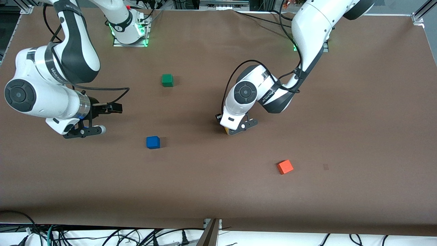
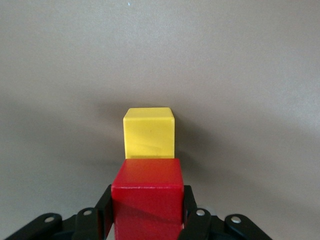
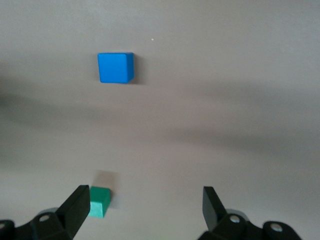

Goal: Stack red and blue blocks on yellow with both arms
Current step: 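Lower the red cube onto the yellow cube while the right gripper grasps blue, then open the left gripper and withdraw while the right gripper lifts blue, then carry the blue cube over the red cube with the right gripper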

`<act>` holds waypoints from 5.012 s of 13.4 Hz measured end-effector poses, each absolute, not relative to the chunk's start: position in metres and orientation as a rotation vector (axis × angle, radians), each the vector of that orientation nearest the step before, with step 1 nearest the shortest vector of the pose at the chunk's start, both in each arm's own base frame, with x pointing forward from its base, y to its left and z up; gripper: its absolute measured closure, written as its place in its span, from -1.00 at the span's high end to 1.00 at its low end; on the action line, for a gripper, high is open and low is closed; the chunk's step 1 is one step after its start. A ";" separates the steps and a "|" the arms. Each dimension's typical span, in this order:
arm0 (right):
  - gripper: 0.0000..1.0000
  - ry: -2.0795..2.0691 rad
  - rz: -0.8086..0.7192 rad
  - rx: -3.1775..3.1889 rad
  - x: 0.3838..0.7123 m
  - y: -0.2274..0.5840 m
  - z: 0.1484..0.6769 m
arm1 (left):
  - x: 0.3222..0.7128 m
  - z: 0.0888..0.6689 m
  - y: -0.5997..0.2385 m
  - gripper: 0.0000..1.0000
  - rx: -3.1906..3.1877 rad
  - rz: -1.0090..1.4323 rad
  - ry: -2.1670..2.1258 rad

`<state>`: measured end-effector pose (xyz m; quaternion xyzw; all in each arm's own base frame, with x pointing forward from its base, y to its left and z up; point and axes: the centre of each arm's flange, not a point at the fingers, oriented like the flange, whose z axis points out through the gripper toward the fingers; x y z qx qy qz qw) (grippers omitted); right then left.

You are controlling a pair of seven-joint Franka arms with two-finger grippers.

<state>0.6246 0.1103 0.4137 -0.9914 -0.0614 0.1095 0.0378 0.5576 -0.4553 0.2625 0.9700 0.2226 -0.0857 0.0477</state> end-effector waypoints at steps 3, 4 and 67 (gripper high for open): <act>0.99 -0.190 0.195 -3.035 0.623 0.129 0.360 | 0.556 0.253 -0.462 0.11 2.986 -0.236 0.674; 0.99 -0.189 0.163 -3.038 0.621 0.143 0.345 | 0.555 0.250 -0.463 0.11 2.993 -0.230 0.673; 0.12 -0.245 -0.384 -2.997 0.524 0.578 0.311 | 0.608 0.595 -0.068 1.00 3.162 -0.246 0.179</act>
